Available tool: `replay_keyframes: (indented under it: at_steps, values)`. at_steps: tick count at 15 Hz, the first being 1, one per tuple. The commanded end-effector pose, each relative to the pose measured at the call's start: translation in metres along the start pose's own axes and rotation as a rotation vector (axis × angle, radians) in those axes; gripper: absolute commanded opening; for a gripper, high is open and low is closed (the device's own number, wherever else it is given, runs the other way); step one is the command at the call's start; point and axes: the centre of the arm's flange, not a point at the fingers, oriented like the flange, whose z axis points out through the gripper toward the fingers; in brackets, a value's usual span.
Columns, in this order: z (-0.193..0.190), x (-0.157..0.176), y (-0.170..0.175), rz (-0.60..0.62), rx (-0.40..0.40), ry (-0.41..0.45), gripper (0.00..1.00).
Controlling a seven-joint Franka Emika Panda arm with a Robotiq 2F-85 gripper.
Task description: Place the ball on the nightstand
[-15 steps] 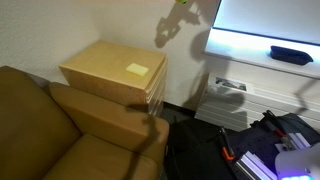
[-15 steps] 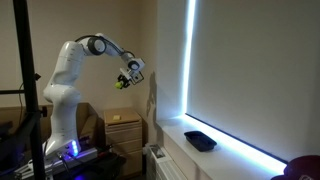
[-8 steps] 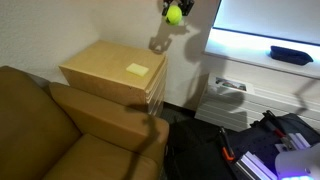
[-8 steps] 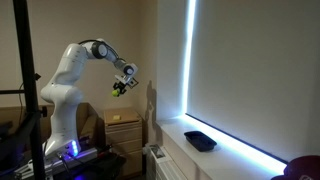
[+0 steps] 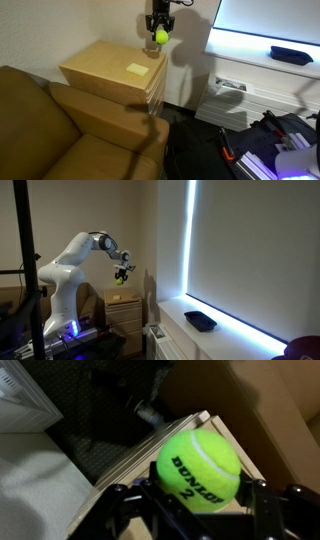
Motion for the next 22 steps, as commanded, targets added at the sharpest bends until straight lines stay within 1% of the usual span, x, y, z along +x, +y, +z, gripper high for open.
replay_keyframes:
  at_steps: [1, 2, 3, 4, 5, 6, 10, 11, 13, 14, 16, 17, 18, 19, 20, 21, 22]
  values:
    - [-0.006, 0.004, 0.004, 0.007, 0.018, 0.015, 0.67]
    - [-0.013, 0.005, 0.006, 0.012, 0.029, 0.028, 0.42]
    - [-0.005, 0.006, 0.011, 0.024, 0.011, 0.008, 0.42]
    - [0.015, 0.017, 0.018, 0.059, -0.047, 0.009, 0.42]
    - [0.026, 0.025, 0.021, 0.076, -0.061, 0.021, 0.42]
    - [0.038, 0.039, 0.024, 0.095, -0.116, 0.048, 0.42]
    - [0.072, 0.079, 0.024, 0.146, -0.225, 0.171, 0.42]
    - [0.077, 0.086, 0.023, 0.158, -0.233, 0.196, 0.42]
    - [0.085, 0.099, 0.017, 0.174, -0.206, 0.239, 0.42]
    - [0.086, 0.105, 0.013, 0.185, -0.169, 0.255, 0.42]
    - [0.086, 0.115, 0.01, 0.194, -0.128, 0.266, 0.42]
    - [0.091, 0.089, 0.012, 0.18, -0.166, 0.24, 0.42]
    - [0.091, 0.092, 0.012, 0.181, -0.163, 0.245, 0.67]
    - [0.092, 0.091, 0.012, 0.18, -0.163, 0.243, 0.67]
    - [0.092, 0.091, 0.012, 0.18, -0.163, 0.243, 0.42]
    - [0.096, 0.09, 0.014, 0.164, -0.134, 0.207, 0.42]
    - [0.103, 0.093, 0.013, 0.172, -0.144, 0.226, 0.42]
